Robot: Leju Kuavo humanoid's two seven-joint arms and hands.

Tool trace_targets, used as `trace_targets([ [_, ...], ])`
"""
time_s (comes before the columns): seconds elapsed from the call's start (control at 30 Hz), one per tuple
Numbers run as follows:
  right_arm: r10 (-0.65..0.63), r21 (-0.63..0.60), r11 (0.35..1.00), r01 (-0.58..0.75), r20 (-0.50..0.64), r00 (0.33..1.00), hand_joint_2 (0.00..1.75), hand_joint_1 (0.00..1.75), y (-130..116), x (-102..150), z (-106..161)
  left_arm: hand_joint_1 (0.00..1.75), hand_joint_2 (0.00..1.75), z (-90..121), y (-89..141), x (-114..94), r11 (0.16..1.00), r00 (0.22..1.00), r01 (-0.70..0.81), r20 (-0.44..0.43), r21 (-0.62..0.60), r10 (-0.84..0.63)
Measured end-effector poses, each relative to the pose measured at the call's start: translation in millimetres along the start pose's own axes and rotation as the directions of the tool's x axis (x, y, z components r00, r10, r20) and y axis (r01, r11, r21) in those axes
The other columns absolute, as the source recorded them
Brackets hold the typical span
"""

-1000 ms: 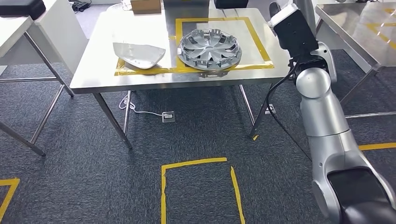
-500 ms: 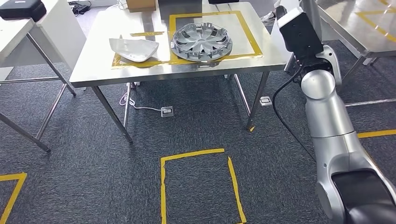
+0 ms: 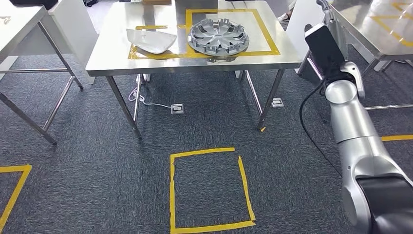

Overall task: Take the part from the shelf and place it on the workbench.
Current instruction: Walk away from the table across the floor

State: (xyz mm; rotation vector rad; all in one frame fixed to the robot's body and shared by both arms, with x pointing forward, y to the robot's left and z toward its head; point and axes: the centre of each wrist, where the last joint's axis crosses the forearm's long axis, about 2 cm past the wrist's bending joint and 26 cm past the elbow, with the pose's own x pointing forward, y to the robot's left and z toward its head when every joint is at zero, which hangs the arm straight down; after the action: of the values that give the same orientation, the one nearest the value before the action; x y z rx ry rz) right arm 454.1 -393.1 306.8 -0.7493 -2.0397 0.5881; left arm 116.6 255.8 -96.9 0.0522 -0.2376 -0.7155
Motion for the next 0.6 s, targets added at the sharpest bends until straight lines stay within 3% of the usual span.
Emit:
trace_targets([
  [0.27,0.032,0.045,0.999,-0.021,-0.252,0.967,0.0,0.0,7,-63,45,0.0,0.0,0,-3,-1,1.0,1.0,0.0,-0.001,-0.006,0.0],
  [0.4,0.035,0.059,0.998,-0.017,-0.326,0.945,0.0,0.0,9,-81,65,0.0,0.0,0,-4,-2,1.0,1.0,0.0,-0.002,-0.009,0.0],
  [0.53,0.036,0.08,0.997,-0.008,-0.361,0.932,1.75,0.0,13,-87,72,0.0,1.75,0,-4,-2,1.0,1.0,0.0,-0.003,-0.009,0.0],
  [0.6,0.05,0.136,0.991,0.016,-0.464,0.884,1.75,0.0,22,-96,90,0.0,1.75,0,-5,-3,1.0,1.0,-0.004,-0.003,-0.012,0.004],
])
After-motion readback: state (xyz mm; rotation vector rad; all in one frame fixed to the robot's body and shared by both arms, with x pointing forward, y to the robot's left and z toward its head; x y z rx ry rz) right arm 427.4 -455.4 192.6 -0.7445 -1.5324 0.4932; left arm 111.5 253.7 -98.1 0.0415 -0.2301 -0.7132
